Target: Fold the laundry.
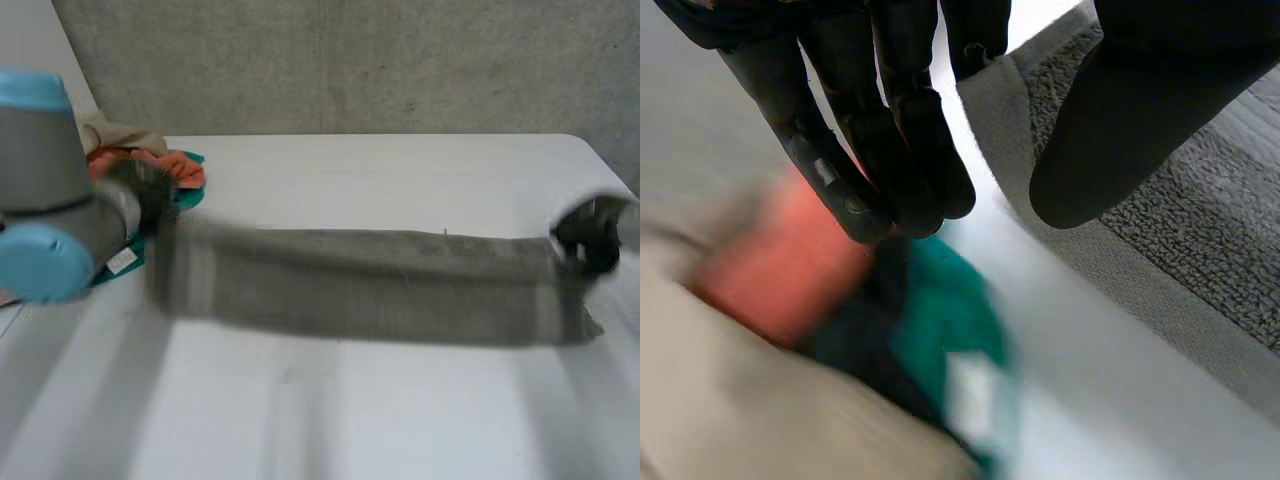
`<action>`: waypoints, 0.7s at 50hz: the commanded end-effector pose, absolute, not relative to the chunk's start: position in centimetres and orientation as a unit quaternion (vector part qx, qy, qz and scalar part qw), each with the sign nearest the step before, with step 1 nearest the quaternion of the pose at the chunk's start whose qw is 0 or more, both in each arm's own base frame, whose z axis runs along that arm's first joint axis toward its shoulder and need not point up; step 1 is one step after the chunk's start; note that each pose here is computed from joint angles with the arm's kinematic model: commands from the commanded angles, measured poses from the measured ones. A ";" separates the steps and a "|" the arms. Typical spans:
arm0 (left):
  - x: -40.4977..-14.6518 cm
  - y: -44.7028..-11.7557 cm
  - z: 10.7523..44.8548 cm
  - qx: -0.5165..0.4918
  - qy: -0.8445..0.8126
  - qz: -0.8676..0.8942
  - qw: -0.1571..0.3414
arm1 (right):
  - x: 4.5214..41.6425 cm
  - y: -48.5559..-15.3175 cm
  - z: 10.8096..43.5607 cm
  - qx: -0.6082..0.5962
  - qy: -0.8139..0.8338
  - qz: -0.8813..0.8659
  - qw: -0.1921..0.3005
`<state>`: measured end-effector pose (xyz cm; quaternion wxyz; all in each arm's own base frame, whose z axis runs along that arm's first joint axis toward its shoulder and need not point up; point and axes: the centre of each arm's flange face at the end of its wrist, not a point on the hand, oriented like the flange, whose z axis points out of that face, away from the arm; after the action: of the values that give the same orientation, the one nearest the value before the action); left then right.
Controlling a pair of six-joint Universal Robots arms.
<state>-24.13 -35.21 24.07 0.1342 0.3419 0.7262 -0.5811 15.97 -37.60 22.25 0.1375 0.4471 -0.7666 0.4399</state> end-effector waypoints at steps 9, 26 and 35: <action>-24.0 -40.1 42.5 0.084 0.456 -0.883 0.073 | 16.9 -43.3 40.1 0.159 -0.495 0.850 0.087; -24.1 -42.0 28.1 0.155 0.626 -0.760 0.081 | 19.6 -45.0 28.6 0.246 -0.645 0.723 0.025; -24.8 -37.9 19.1 0.275 0.722 -0.624 0.115 | 19.2 -42.6 19.2 0.334 -0.756 0.561 0.036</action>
<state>-24.73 -40.76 23.84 0.0891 0.2001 0.6709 -0.7084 19.58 -44.66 23.80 0.0274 0.2803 -0.6985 0.6579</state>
